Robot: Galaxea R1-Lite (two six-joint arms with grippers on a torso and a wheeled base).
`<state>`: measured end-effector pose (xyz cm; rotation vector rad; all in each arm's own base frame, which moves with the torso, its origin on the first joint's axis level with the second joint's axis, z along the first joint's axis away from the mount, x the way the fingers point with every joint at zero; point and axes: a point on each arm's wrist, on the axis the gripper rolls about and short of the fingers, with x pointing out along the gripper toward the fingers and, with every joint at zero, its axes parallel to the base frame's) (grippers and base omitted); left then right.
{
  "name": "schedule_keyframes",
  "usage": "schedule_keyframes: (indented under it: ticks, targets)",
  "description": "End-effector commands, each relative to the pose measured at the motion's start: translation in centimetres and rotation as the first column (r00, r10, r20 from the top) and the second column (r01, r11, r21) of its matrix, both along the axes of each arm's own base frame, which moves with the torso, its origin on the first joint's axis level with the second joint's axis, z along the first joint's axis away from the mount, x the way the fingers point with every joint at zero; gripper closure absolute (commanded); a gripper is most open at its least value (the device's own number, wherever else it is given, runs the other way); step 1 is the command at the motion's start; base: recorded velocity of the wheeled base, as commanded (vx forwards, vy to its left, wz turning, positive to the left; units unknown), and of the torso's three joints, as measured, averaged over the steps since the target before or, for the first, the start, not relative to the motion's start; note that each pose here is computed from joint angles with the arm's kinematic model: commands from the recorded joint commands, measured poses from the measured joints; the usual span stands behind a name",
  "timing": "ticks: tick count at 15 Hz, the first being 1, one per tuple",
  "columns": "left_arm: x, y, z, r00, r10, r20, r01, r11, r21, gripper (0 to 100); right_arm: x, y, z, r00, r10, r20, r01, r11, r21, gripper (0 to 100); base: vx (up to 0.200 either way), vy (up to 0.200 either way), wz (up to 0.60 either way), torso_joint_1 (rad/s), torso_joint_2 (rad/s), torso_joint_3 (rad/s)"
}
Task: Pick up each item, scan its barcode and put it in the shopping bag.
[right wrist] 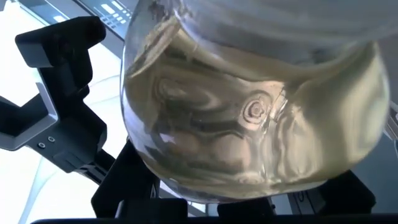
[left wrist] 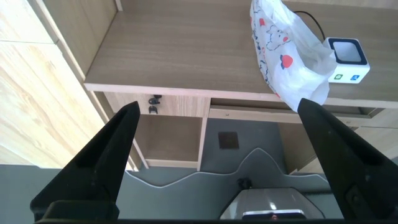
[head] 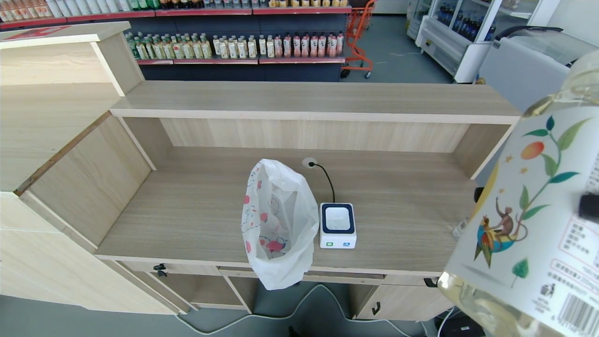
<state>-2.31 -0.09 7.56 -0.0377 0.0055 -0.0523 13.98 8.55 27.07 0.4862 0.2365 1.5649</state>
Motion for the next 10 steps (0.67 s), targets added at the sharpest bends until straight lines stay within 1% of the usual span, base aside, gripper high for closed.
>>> schedule_keyframes:
  ticks: [1,4,5,6,7,8,9,10]
  targets:
    - [0.0,0.0,0.0,1.0,0.0,0.0,0.0,1.0,-0.001,0,0.1,0.0,-0.1,1.0,-0.005,0.002,0.005,1.0,-0.001,100,0.0,0.0,0.0,0.0,0.0,0.0]
    - [0.0,0.0,0.0,1.0,0.0,0.0,0.0,1.0,-0.001,0,0.6,0.0,-0.3,0.999,-0.025,0.023,0.026,1.0,-0.006,100,0.0,0.0,0.0,0.0,0.0,0.0]
    - [0.0,0.0,0.0,1.0,0.0,0.0,0.0,1.0,-0.001,0,1.6,-0.2,-0.6,0.997,-0.062,0.047,0.063,0.998,-0.016,100,0.0,0.0,0.0,0.0,0.0,0.0]
    - [0.0,0.0,0.0,1.0,0.0,0.0,0.0,1.0,-0.001,0,3.5,-0.7,-1.4,0.983,-0.138,0.122,0.143,0.989,-0.034,100,0.0,0.0,0.0,0.0,0.0,0.0]
    - [0.0,0.0,0.0,1.0,0.0,0.0,0.0,1.0,-0.001,0,6.2,-1.9,-2.9,0.936,-0.24,0.257,0.264,0.962,-0.065,100,0.0,0.0,0.0,0.0,0.0,0.0]
    - [0.0,0.0,0.0,1.0,0.0,0.0,0.0,1.0,-0.001,0,8.5,-3.3,-4.7,0.865,-0.304,0.398,0.369,0.925,-0.094,100,0.0,0.0,0.0,0.0,0.0,0.0]
    - [0.0,0.0,0.0,1.0,0.0,0.0,0.0,1.0,-0.001,0,9.5,-4.1,-5.5,0.826,-0.327,0.46,0.417,0.903,-0.106,100,0.0,0.0,0.0,0.0,0.0,0.0]
    - [0.0,0.0,0.0,1.0,0.0,0.0,0.0,1.0,-0.001,0,12.7,-6.3,-8.0,0.649,-0.372,0.664,0.591,0.796,-0.132,100,0.0,0.0,0.0,0.0,0.0,0.0]
